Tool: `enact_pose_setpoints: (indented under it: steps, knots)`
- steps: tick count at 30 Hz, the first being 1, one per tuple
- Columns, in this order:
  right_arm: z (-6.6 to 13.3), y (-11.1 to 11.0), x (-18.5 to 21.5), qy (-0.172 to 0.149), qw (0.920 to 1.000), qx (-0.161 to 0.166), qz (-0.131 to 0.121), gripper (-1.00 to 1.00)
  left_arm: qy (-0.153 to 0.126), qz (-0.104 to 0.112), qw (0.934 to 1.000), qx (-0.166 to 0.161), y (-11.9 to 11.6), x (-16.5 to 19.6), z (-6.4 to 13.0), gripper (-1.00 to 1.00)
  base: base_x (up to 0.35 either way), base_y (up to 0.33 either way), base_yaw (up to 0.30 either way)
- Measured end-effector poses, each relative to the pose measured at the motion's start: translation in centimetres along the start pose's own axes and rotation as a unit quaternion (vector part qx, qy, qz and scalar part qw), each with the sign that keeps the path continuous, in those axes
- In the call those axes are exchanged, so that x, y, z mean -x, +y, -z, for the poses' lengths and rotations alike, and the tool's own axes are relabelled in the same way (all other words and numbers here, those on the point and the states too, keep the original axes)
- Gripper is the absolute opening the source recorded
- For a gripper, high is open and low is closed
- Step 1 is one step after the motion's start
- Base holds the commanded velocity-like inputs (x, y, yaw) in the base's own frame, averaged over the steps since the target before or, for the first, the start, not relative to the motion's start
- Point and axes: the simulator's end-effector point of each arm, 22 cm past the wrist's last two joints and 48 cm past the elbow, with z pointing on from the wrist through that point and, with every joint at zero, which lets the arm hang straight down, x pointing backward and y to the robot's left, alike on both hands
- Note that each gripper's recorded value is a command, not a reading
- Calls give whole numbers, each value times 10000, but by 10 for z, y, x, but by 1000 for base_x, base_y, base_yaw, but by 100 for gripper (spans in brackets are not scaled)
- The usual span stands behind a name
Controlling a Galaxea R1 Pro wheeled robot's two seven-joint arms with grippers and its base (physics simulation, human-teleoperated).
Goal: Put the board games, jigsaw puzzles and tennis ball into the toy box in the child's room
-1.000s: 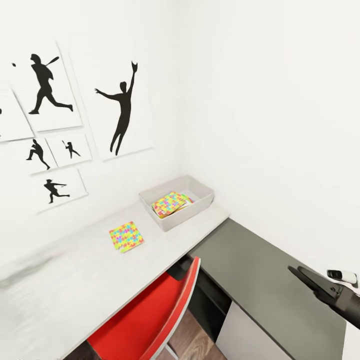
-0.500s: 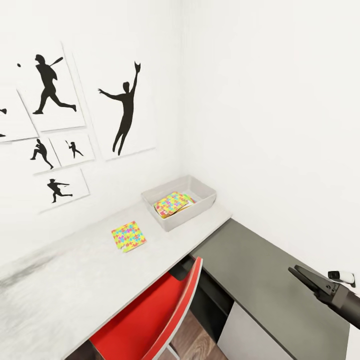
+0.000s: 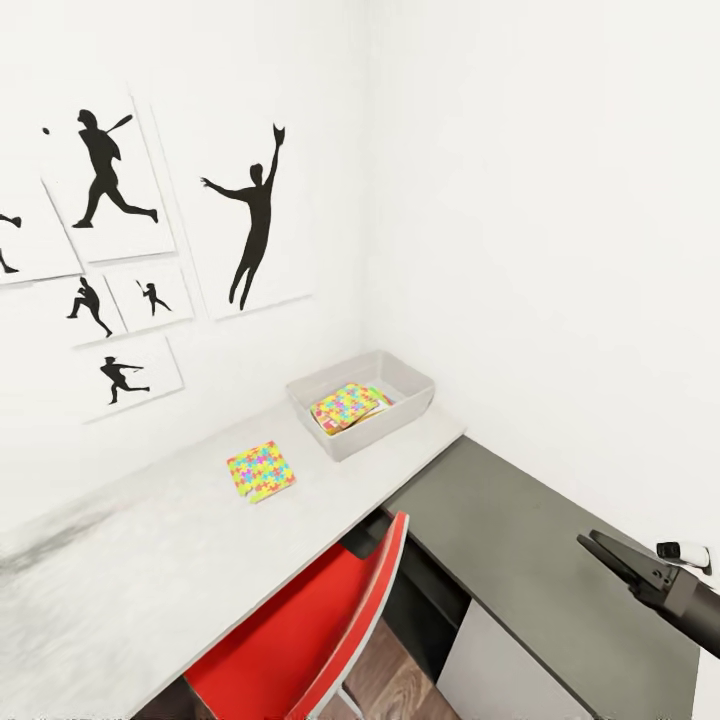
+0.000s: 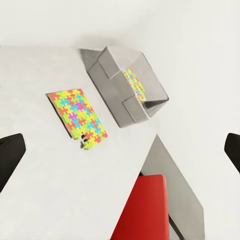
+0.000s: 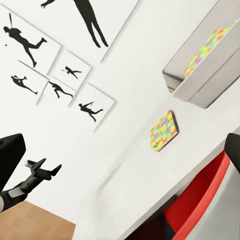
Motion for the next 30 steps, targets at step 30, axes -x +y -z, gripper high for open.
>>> enact_pose_setpoints:
  steps: [30]
  knots:
    - [0,6,1,-24,10000,56,70,100,-44,-36,10000,-38,-5,3,3,100,-54,46,226]
